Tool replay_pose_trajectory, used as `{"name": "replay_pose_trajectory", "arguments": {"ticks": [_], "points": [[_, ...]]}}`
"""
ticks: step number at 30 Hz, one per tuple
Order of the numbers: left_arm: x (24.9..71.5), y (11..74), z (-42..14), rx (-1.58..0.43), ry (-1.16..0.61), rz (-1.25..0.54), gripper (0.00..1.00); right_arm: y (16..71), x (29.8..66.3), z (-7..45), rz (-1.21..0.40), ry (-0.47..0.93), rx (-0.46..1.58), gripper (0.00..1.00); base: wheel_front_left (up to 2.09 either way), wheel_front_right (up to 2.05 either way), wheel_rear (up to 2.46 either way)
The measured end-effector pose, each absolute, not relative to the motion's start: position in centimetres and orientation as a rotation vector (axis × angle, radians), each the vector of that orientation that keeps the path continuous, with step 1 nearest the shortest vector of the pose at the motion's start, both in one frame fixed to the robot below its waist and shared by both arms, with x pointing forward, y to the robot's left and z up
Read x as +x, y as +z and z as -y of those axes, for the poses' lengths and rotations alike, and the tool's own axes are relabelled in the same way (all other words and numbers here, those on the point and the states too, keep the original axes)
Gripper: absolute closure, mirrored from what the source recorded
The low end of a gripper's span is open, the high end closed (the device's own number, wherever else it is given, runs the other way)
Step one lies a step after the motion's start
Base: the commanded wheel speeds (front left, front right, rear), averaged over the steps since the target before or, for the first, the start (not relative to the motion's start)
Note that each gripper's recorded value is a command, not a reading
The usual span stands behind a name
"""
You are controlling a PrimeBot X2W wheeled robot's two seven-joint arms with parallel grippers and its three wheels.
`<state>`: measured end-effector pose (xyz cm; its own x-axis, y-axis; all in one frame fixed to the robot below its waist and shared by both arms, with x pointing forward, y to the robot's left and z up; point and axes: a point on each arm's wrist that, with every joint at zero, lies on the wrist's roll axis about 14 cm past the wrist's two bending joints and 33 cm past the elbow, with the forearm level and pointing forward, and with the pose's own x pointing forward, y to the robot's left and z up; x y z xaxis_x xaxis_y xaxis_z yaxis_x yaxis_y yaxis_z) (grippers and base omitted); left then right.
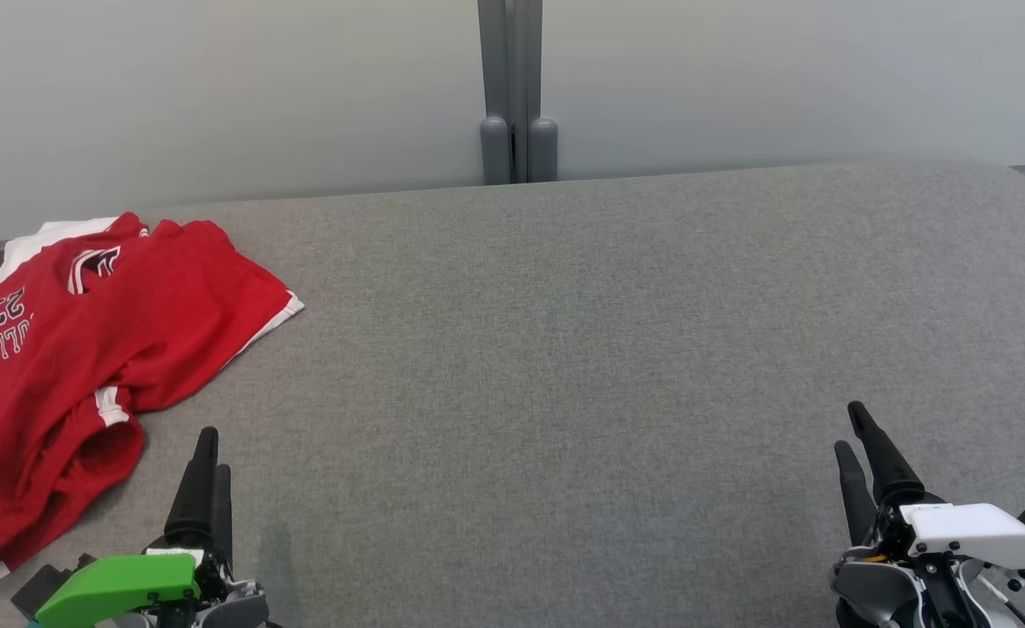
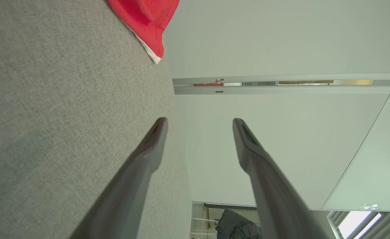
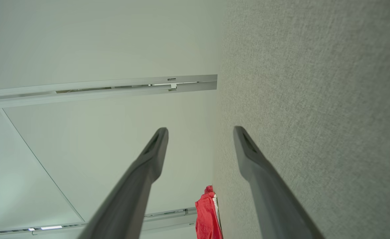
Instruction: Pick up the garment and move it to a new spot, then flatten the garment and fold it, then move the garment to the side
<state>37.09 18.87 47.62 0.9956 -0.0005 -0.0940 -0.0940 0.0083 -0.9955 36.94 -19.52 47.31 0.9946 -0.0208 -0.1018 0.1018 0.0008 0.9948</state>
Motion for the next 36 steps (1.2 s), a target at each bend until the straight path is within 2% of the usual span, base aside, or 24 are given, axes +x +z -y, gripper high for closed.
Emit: {"name": "replay_pose_trajectory", "arguments": {"ticks": [15, 36], "points": [[36.9, 48.6, -17.9, -1.361, 0.049, -0.065, 0.0, 47.9, 36.5, 20.0, -0.026, -0.107, 1.402, 0.0, 0.0, 0.0, 0.0], [36.6, 49.5, -15.9, -0.925, 0.012, -0.077, 0.0, 50.6, 36.0, 19.6, 0.039, -0.038, 0.947, 0.0, 0.0, 0.0, 0.0]]}}
